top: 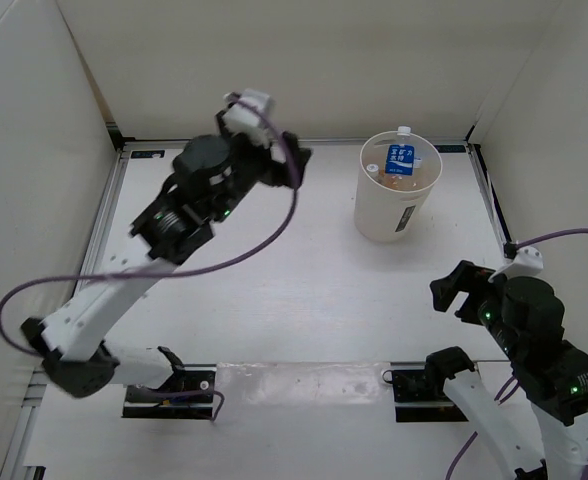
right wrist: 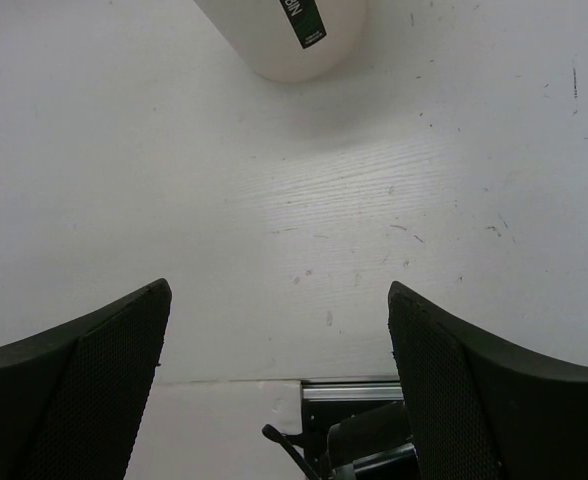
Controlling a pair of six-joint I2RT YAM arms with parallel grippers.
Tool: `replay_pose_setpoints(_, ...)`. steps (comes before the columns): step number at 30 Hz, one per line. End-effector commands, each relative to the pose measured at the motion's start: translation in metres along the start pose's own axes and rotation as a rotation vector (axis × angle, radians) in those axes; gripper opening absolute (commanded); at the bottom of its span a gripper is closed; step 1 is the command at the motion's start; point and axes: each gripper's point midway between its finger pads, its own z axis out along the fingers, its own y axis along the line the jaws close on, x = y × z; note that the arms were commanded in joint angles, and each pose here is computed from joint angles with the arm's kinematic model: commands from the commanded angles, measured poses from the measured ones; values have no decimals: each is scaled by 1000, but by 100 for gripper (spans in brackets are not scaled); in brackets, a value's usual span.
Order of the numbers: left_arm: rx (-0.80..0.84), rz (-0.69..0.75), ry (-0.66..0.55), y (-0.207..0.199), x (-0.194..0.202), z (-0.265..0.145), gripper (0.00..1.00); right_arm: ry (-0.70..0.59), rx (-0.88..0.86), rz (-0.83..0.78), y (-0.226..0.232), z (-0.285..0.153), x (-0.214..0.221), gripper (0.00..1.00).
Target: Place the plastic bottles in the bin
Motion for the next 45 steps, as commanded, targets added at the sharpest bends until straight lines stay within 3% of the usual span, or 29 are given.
replay_pose_setpoints(1, -274, 115, 316, 65, 87, -66, 100, 18, -41, -30, 11, 7, -5, 90)
replay_pose_setpoints(5, -453, 129, 347, 113, 123, -154, 100, 38, -84, -56, 19, 6, -3, 90)
replay_pose_setpoints(8, -595, 133, 338, 142, 145, -196, 100, 35, -112, -65, 22, 4, -1, 90)
replay_pose_setpoints(12, -699, 72, 258, 164, 152, -247, 100, 42, -110, -68, 22, 6, 0, 90)
replay_pose_setpoints(13, -693, 22, 182, 166, 142, -261, 100, 50, -114, -74, 23, 7, 0, 90)
replay_pose_setpoints(15, -703, 20, 158, 170, 148, -267, 100, 61, -109, -76, 23, 9, 2, 90)
replay_pose_setpoints(16, -703, -15, 75, 172, 134, -275, 100, 67, -112, -81, 24, 10, 2, 90)
replay_pose_setpoints(21, -686, -7, 30, 173, 139, -280, 100, 98, -94, -86, 24, 14, 4, 90)
replay_pose_setpoints(27, -779, 64, 57, 186, 151, -289, 100, 89, -88, -80, 22, 13, 3, 90)
replay_pose_setpoints(31, -799, 153, 101, 187, 192, -267, 100, 91, -60, -69, 19, 16, 3, 90)
replay_pose_setpoints(35, -840, 168, 100, 191, 187, -271, 100, 86, -58, -60, 19, 17, 1, 90)
replay_pose_setpoints(38, -921, 133, 58, 201, 183, -285, 100, 98, -53, -67, 17, 17, 4, 90)
replay_pose_setpoints(42, -1104, -97, -109, 220, 178, -327, 100, 105, -47, -69, 18, 20, 3, 90)
replay_pose_setpoints(44, -1097, -99, -132, 220, 174, -326, 100, 123, -48, -74, 20, 22, 5, 90)
replay_pose_setpoints(45, -1081, 17, -65, 220, 173, -327, 100, 123, -49, -76, 20, 22, 5, 90)
